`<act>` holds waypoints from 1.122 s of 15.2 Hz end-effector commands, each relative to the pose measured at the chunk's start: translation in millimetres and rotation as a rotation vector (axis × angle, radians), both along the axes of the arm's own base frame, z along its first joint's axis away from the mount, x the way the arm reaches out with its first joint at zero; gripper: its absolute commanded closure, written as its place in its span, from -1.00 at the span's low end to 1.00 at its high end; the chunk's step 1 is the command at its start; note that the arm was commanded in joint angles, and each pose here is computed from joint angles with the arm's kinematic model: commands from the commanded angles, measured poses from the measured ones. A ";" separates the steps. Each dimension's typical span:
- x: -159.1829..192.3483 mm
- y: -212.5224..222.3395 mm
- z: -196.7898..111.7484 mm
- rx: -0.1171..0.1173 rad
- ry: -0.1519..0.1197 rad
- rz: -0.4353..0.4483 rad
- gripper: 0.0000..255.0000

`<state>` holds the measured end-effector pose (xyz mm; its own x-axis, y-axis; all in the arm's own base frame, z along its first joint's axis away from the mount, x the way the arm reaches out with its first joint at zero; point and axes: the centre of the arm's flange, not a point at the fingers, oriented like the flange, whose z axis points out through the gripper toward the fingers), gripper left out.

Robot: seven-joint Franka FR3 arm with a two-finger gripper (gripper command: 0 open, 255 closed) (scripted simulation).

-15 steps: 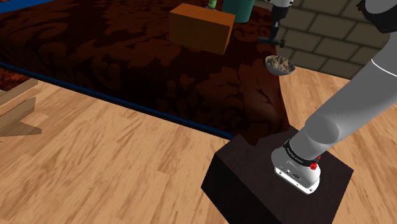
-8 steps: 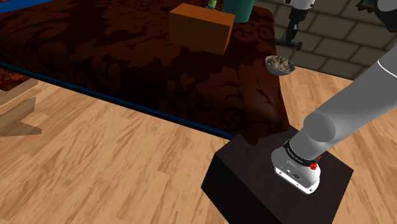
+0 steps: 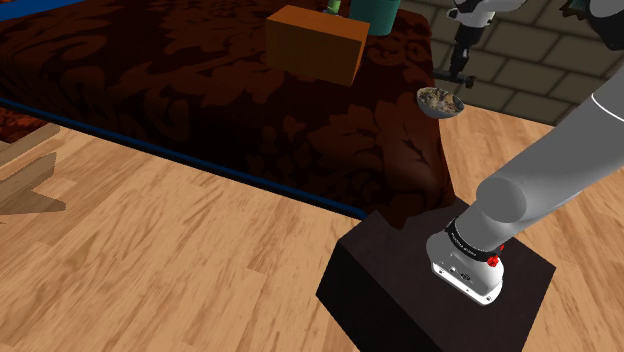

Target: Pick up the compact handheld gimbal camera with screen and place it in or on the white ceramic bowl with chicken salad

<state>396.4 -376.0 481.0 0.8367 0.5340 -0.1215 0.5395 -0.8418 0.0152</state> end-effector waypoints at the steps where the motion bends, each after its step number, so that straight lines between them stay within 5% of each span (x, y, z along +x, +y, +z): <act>1: -0.6 -0.1 -10.5 0.000 0.000 0.000 1.00; 9: -0.6 -0.1 -52.0 0.000 0.000 0.000 1.00; 16: -0.6 -0.1 -52.0 0.000 0.000 0.000 1.00; 17: -0.6 -0.1 -52.0 0.000 0.000 0.000 -1.00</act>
<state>395.8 -376.0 429.0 0.8366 0.5341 -0.1213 0.5397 -0.8417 0.0156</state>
